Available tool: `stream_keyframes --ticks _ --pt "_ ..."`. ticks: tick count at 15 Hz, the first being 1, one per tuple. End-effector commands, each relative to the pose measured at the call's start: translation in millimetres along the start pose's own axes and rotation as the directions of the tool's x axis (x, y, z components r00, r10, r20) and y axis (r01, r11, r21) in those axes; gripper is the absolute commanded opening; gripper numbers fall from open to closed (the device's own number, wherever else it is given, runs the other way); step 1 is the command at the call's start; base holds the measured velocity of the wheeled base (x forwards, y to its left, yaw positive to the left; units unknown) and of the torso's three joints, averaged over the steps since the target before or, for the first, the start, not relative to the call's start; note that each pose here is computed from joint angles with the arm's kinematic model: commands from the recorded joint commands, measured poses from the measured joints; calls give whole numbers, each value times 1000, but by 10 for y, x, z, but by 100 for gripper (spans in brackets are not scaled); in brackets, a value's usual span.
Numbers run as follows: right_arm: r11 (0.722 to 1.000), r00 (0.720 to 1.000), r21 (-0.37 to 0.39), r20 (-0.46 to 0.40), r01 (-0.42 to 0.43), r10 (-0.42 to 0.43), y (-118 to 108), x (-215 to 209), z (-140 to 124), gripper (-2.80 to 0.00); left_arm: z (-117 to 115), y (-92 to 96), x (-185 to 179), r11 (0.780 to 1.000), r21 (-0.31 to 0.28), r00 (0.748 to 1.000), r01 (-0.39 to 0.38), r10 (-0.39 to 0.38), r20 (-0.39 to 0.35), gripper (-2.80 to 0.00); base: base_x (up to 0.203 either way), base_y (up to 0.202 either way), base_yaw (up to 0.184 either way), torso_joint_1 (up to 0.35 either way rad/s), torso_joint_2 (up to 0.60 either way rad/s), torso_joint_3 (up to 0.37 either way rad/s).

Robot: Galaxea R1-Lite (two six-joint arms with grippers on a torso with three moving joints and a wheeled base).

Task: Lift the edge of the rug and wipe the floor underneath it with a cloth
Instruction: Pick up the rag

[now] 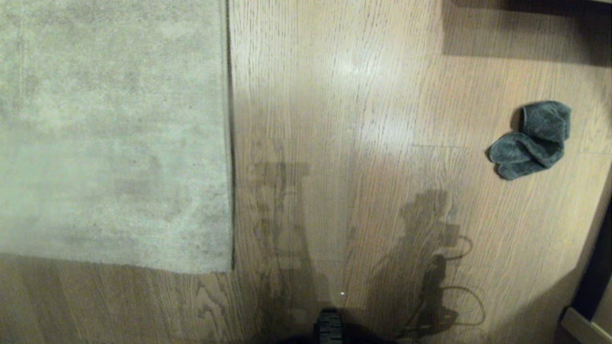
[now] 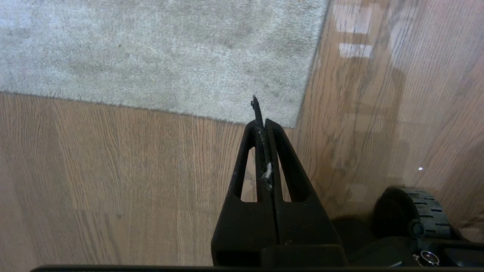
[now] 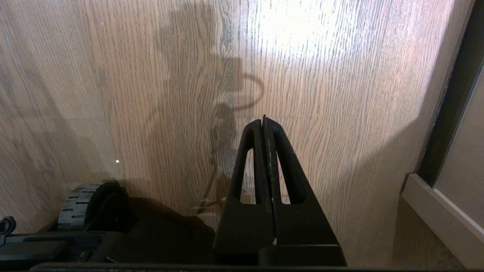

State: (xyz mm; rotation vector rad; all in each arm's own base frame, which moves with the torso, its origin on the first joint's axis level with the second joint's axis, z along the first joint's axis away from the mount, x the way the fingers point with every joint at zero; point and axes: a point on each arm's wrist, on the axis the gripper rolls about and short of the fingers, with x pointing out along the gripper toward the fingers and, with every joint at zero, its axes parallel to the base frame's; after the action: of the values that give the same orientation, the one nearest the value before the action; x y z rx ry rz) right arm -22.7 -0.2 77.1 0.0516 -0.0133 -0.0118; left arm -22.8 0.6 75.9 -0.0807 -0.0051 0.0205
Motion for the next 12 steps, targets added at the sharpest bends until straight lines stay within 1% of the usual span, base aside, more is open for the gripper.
stream_keyframes --ticks 1,12 --pt "1000 1000 1 1 0 0 0 0 0 -280 1 0 1 1000 -1 1000 1 -1 -1 -280 0 0 0 0 0 0" --pt "1000 1000 -3 2 1 -1 0 0 2 -280 1 0 1 1000 -1 1000 -1 1 -1 -280 0 0 0 0 0 0"
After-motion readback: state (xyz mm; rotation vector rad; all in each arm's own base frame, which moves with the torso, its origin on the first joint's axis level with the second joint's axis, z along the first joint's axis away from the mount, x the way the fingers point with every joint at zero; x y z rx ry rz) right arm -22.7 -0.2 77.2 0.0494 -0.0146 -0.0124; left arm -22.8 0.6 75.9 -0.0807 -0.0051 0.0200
